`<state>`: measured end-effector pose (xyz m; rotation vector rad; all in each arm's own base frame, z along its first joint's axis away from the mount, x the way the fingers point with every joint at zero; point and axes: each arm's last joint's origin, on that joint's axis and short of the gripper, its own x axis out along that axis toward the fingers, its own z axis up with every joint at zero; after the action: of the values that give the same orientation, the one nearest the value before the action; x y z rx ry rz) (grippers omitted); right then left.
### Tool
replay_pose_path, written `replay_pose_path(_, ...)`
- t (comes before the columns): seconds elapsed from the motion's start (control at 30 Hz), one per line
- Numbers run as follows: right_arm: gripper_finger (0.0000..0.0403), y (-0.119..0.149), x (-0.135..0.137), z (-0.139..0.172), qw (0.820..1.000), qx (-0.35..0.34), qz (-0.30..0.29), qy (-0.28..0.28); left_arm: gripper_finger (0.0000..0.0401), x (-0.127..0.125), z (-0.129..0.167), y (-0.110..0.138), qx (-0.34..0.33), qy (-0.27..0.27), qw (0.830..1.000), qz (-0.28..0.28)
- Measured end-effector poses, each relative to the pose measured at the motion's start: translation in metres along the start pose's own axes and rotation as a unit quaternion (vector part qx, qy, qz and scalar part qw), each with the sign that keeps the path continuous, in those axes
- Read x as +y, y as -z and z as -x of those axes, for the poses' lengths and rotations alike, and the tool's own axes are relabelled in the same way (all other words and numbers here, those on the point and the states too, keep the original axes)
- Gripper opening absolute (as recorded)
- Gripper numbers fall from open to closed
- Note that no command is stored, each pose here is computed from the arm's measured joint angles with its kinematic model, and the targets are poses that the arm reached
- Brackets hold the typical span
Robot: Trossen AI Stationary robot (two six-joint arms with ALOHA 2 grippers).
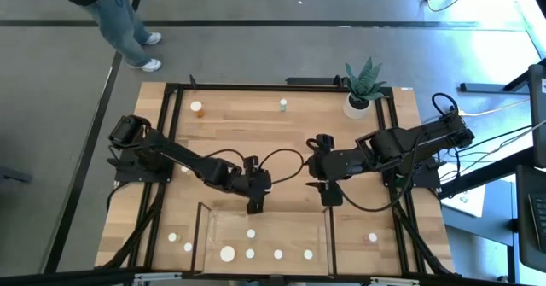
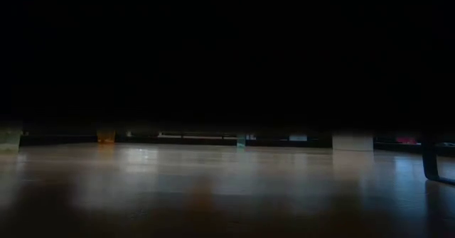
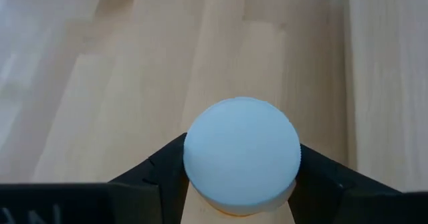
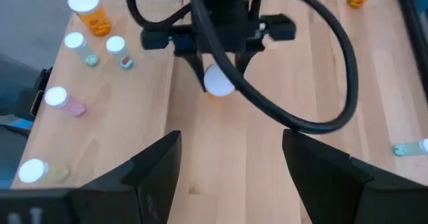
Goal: Pick and place medicine bottles onto shelf by color
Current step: Put the bottom orange pill bottle on the shelf aligned with the other orange pill bottle
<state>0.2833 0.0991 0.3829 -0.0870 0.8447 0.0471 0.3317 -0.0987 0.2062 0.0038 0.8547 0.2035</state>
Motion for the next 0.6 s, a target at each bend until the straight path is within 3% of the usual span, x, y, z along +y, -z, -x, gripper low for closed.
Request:
replay_pose_path(0.27,0.0262,0.002,0.012,0.002,0.990,0.020,0.031,-0.133,0.0194,0.003,0.014,-0.003,-0.013,-0.009,1.000,0.001)
replay_pose_path(0.6,0.0262,0.003,0.017,0.003,0.986,0.017,0.065,-0.153,0.0194,0.003,0.047,-0.001,-0.010,0.004,1.000,0.015)
